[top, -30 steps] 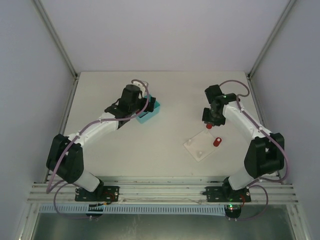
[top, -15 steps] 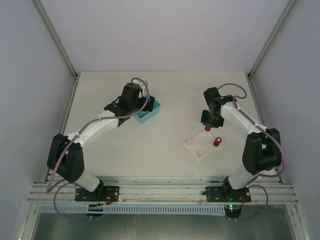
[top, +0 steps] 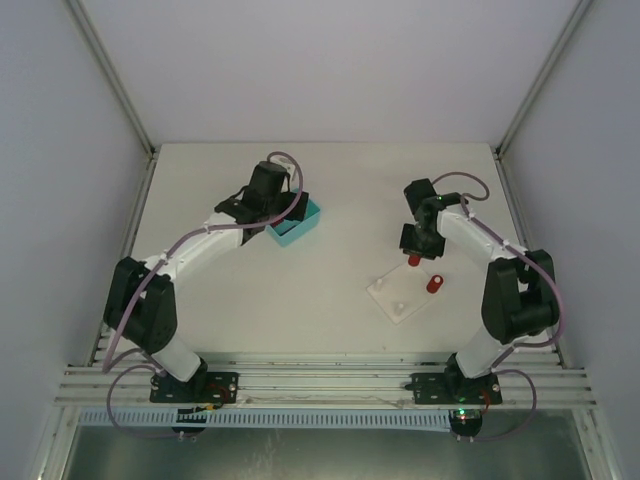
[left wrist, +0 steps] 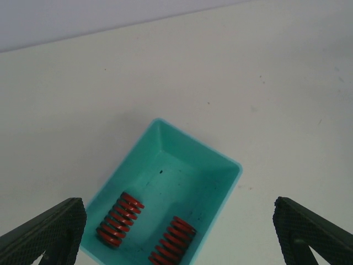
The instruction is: Install the large spring
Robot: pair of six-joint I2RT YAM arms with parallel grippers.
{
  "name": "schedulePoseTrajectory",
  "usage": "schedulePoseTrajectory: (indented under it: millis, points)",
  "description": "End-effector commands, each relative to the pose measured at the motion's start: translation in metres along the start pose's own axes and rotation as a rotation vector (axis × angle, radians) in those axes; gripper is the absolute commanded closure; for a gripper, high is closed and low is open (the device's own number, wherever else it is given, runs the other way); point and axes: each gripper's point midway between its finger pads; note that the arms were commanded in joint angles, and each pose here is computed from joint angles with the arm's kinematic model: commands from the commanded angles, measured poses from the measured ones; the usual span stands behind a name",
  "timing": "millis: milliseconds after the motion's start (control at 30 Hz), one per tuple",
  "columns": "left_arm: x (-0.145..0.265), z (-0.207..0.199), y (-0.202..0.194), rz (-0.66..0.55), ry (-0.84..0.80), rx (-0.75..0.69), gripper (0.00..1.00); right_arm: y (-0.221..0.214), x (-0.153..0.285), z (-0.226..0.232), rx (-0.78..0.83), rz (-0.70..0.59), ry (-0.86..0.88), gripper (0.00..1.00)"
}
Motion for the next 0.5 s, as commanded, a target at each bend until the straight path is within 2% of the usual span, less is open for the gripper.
schedulePoseTrajectory:
  millis: [0,200,267,367,467]
  points:
    - [-0.005,0.003,0.003,0.035,0.008,-0.043,0.10,0.000,0.007,-0.004,-0.015,-0.008,-0.005,0.62]
    - [-0.019,0.010,-0.004,0.099,0.039,-0.102,0.19,0.004,0.041,-0.008,-0.014,-0.049,0.019,0.50]
    - [-0.026,0.015,-0.012,0.146,0.052,-0.124,0.26,0.003,0.056,-0.012,-0.015,-0.066,0.032,0.48]
    - [-0.037,0.023,-0.027,0.229,0.056,-0.137,0.39,0.000,0.080,-0.017,-0.019,-0.094,0.058,0.39]
    - [-0.050,0.030,-0.044,0.306,0.037,-0.126,0.47,-0.004,0.103,-0.024,-0.023,-0.121,0.085,0.32]
Point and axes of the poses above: each gripper's point midway between its finger pads, its own x axis back along the fingers, its own z axis along the line the jaws close on, y = z × x, and after that the axes turned 10 degrees about -x, right-handed
